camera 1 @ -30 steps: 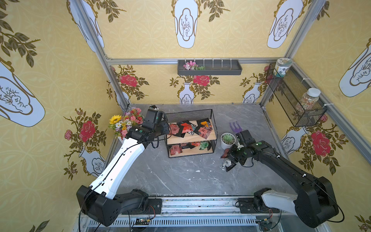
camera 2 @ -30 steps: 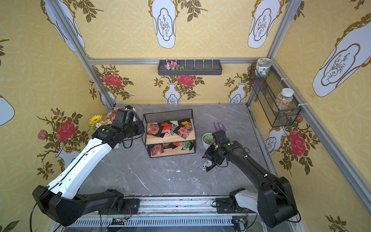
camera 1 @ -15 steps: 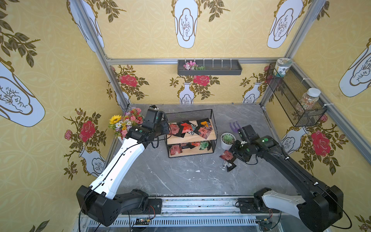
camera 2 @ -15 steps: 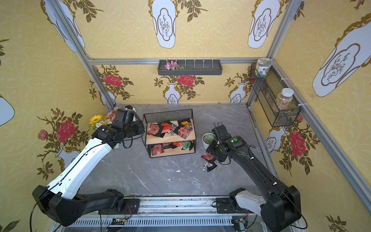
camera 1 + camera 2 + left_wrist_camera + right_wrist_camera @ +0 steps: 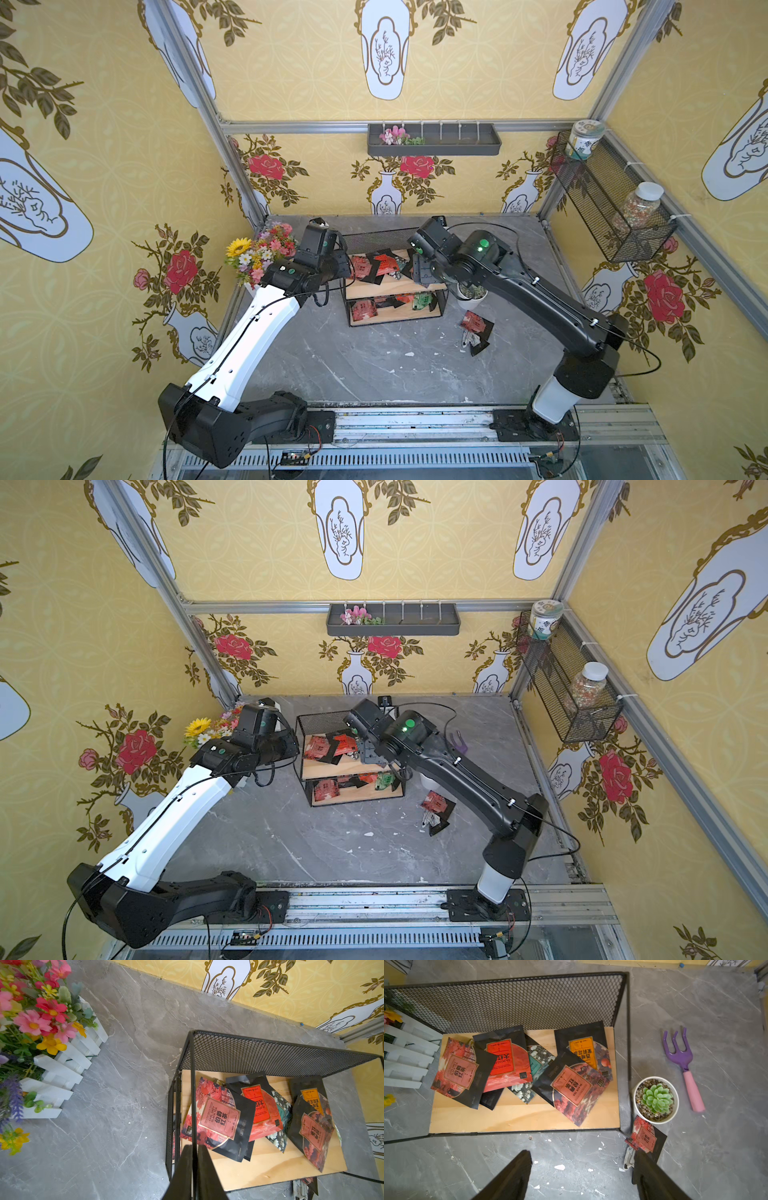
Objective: Remove the tea bags from the shelf
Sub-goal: Place the tea bag at the center of the board, then pick up the tea bag from the shelf.
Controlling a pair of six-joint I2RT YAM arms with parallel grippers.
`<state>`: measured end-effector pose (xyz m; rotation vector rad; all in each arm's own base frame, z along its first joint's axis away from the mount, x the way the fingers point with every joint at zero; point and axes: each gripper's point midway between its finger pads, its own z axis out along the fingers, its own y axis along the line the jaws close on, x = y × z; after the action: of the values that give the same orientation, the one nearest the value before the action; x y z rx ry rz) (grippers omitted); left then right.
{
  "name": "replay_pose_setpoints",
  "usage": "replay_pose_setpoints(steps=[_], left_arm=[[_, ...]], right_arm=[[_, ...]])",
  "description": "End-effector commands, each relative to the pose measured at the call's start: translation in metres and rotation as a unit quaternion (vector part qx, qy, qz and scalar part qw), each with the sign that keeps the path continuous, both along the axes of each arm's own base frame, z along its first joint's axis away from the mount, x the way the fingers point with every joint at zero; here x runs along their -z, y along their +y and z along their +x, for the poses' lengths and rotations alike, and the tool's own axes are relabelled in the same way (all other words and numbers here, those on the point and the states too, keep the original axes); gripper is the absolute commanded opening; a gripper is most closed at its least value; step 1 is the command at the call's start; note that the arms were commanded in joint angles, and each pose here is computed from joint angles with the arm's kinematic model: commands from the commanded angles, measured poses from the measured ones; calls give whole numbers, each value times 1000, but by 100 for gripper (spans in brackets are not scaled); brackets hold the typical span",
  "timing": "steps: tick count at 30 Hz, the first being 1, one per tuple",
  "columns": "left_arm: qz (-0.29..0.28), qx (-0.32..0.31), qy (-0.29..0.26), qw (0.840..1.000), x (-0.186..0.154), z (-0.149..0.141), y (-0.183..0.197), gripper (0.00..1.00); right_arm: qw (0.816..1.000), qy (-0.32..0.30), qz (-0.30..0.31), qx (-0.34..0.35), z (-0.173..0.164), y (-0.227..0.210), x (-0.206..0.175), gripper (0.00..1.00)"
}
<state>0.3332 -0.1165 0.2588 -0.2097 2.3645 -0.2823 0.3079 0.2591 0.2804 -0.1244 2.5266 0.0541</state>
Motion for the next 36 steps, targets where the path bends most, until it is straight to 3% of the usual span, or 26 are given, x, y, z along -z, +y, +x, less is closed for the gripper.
replay_pose_setpoints(steps=[1,8,20,36], left_arm=[[1,4,-2,1000,0,2,-1,13],[3,4,-3,1000,0,1,-1,13],[4,3,-2,1000,0,1,0,13],[3,5,-1,1000,-1,2,-1,13]], right_arm=[[999,25,-30,-32,2,8,10,87],[996,59,-35,-64,21,32,31,86],[985,103,-38,-136,35,33,54,84],[977,141,-73,-139,43,25,96,83]])
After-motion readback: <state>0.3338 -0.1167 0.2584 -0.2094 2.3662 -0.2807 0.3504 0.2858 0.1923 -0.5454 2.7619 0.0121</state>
